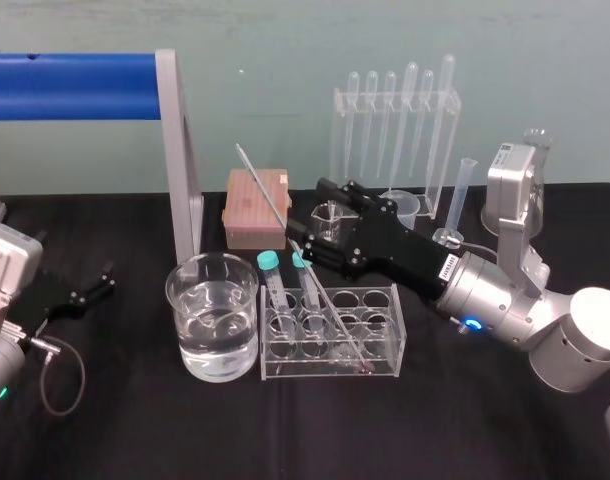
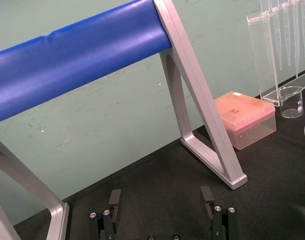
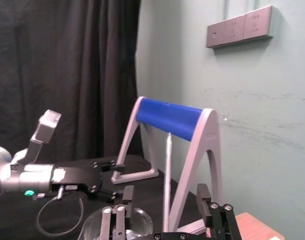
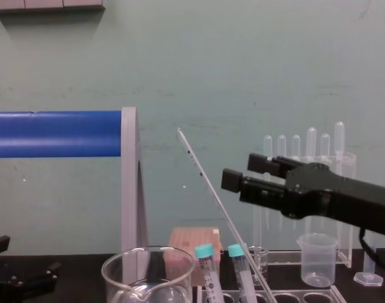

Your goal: Hold the thermometer with one hand and immerse one end into the beaker, then reinsert it into the test tube rack.

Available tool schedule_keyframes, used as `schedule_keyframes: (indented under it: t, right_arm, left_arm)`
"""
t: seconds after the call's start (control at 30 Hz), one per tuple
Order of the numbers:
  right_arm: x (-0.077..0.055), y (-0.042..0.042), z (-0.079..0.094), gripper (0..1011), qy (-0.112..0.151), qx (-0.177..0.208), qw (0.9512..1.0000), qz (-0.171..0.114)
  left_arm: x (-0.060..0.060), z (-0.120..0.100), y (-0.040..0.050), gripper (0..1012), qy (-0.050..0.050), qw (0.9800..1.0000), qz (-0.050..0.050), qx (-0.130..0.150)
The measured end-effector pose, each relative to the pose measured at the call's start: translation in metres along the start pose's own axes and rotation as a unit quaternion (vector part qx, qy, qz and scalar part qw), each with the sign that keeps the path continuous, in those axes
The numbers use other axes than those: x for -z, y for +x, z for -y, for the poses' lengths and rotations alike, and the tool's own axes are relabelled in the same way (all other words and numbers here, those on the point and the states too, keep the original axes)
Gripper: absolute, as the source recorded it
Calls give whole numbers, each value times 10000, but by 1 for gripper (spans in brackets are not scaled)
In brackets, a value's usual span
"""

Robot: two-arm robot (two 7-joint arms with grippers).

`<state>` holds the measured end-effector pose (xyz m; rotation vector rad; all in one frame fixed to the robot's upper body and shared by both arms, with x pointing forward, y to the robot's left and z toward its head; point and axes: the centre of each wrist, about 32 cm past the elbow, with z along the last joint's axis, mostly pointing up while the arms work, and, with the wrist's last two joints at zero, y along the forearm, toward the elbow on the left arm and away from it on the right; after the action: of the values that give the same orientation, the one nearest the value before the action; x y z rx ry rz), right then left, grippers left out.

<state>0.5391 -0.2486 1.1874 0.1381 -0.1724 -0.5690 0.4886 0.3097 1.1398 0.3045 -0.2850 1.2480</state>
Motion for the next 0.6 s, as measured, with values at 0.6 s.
schedule_keyframes:
  t: [0.6]
  right_arm:
    - [222, -24, 739, 1003, -1386, 3591, 9215, -513]
  left_arm:
    - [0, 0, 0, 1008, 1, 10000, 0, 0]
